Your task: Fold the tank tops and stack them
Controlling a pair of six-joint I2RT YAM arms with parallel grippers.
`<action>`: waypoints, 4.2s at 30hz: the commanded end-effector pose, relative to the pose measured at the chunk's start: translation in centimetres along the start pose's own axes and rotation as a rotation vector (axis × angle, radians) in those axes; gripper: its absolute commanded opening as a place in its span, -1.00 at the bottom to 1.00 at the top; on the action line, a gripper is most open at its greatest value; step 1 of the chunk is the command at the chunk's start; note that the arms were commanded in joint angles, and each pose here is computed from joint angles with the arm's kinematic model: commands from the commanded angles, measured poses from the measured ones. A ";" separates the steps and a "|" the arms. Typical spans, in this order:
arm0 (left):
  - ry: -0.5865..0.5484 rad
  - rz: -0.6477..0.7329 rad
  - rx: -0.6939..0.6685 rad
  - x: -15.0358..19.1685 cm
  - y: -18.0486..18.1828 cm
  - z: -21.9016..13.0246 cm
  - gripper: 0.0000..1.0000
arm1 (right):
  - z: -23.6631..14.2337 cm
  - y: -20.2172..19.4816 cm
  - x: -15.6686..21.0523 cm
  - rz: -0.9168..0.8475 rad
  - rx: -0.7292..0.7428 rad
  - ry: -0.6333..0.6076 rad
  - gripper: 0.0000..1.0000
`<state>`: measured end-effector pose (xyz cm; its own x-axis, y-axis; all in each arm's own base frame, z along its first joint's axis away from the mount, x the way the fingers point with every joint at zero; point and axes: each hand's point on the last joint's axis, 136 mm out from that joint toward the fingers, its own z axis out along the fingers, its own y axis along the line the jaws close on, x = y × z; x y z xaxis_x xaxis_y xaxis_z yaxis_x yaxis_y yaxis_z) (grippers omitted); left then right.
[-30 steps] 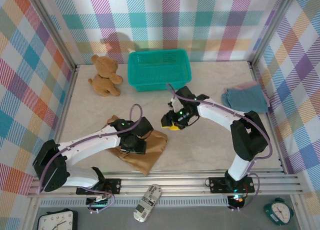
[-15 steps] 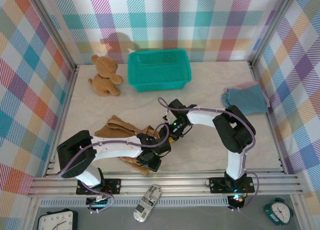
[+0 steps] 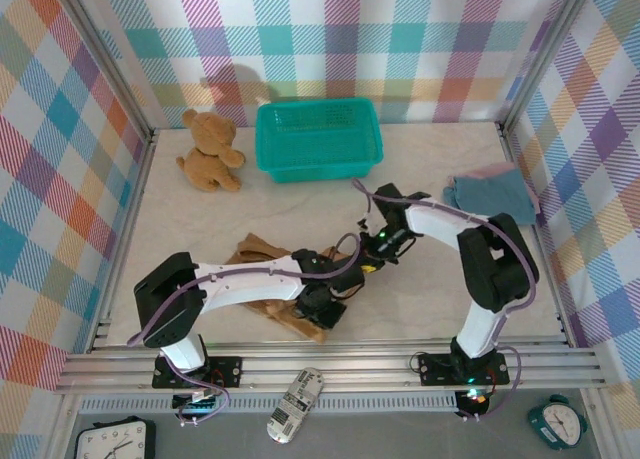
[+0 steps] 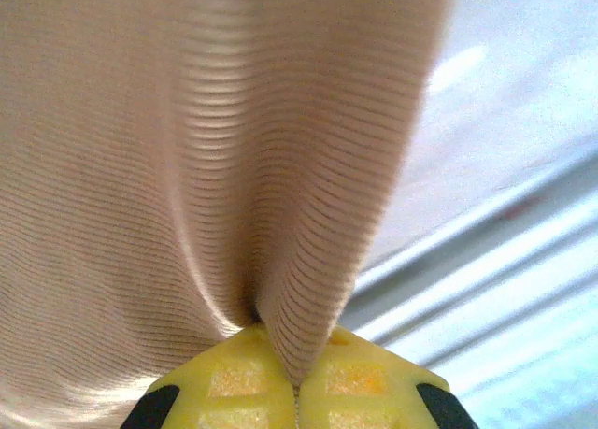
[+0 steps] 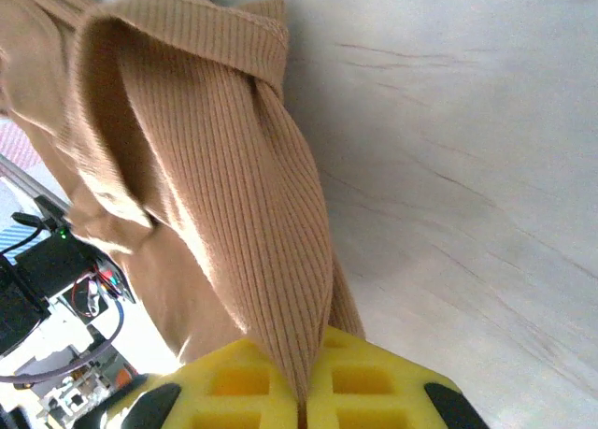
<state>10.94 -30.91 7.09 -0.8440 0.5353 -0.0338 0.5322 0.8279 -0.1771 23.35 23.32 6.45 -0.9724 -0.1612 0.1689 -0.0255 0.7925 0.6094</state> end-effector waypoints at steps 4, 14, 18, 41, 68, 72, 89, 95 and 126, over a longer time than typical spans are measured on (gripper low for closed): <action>-0.018 0.059 0.284 -3.1 -7.6 -3.8 -1.00 | -5.6 -0.2 0.6 -0.046 0.055 -0.022 -0.89; -0.059 -0.134 0.367 -2.9 -2.2 -7.1 -1.00 | -3.8 7.6 -2.2 -0.027 -0.093 -0.049 -0.85; -0.052 -0.245 0.376 -0.6 -0.2 -7.5 -1.00 | -1.3 10.9 -3.1 -0.004 -0.127 -0.022 -0.85; -0.107 -0.382 0.374 -2.1 3.5 -10.2 -1.00 | -0.9 12.7 -7.7 0.011 -0.172 -0.064 -0.96; -0.067 -0.249 0.562 -8.5 -5.8 -9.1 -0.98 | -7.2 4.8 -6.1 0.131 -0.091 -0.155 -0.97; -0.035 -0.358 0.528 -5.0 -3.0 -7.9 -0.88 | -2.6 8.0 -5.9 0.106 -0.073 -0.057 -0.96; 0.085 -0.641 0.143 2.8 11.4 -2.5 -0.70 | 8.8 12.2 -10.1 0.074 -0.143 -0.015 -0.71; 0.186 -0.707 -0.085 5.7 15.5 -1.9 -0.58 | 6.6 12.7 -10.5 0.010 -0.185 -0.056 -0.28; 0.191 -0.645 -0.126 -0.8 21.9 1.4 -0.32 | 6.9 6.2 0.3 -0.475 0.061 -0.072 -0.35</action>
<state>21.05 -13.28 2.07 -0.9621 -0.1374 0.2354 -0.1358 0.9905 0.0229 21.95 32.77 3.35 -0.8275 -0.5278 -0.1912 -0.5352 0.6388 0.5528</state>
